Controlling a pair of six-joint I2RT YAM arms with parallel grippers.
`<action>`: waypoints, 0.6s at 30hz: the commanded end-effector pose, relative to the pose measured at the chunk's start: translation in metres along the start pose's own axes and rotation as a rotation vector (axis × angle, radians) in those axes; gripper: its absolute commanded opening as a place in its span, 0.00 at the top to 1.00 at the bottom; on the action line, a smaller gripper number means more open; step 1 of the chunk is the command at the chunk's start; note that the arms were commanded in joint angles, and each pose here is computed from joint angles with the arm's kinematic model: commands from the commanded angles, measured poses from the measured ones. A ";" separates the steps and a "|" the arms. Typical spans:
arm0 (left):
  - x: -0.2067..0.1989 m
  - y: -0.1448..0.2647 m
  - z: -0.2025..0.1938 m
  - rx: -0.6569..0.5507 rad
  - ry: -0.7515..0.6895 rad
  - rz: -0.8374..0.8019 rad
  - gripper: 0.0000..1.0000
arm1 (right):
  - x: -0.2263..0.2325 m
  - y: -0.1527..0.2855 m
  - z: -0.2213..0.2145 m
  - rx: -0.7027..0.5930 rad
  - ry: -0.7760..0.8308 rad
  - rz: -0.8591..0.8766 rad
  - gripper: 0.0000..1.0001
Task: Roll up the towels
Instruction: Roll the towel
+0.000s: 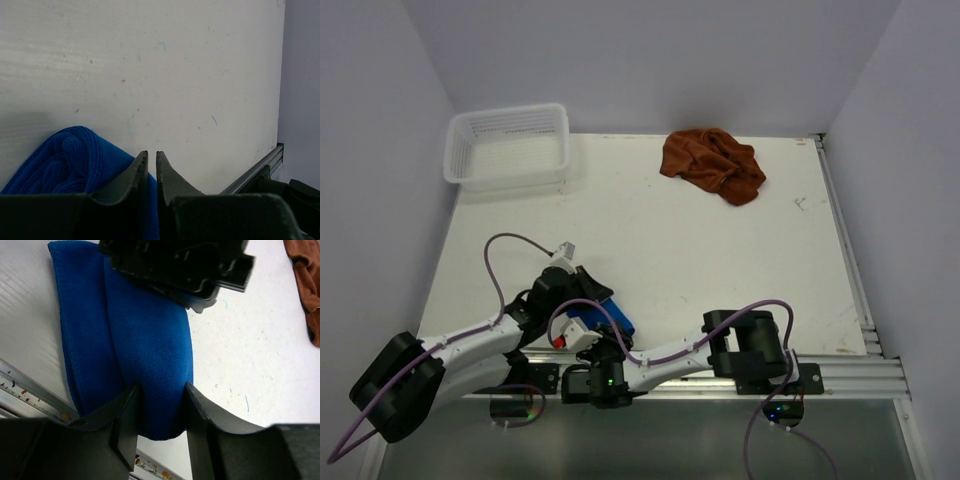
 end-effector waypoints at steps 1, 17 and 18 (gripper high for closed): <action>0.015 0.003 -0.011 0.006 0.024 0.014 0.84 | -0.004 0.005 0.006 -0.016 -0.043 -0.011 0.58; 0.051 0.011 -0.027 -0.003 0.042 0.084 0.87 | -0.038 0.019 0.026 0.041 -0.498 0.420 0.31; 0.051 0.012 -0.026 -0.006 0.041 0.081 0.87 | -0.039 0.024 0.021 0.069 -0.536 0.503 0.30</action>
Point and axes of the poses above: each gripper's point midway between its finger pads, its own y axis back along the fingers, its own x axis along the line the jaws close on, z = x × y, the point moved 5 cm from there along y, back along the fingers, and after that the axes turned 3 degrees about y, right-handed, at the moved point
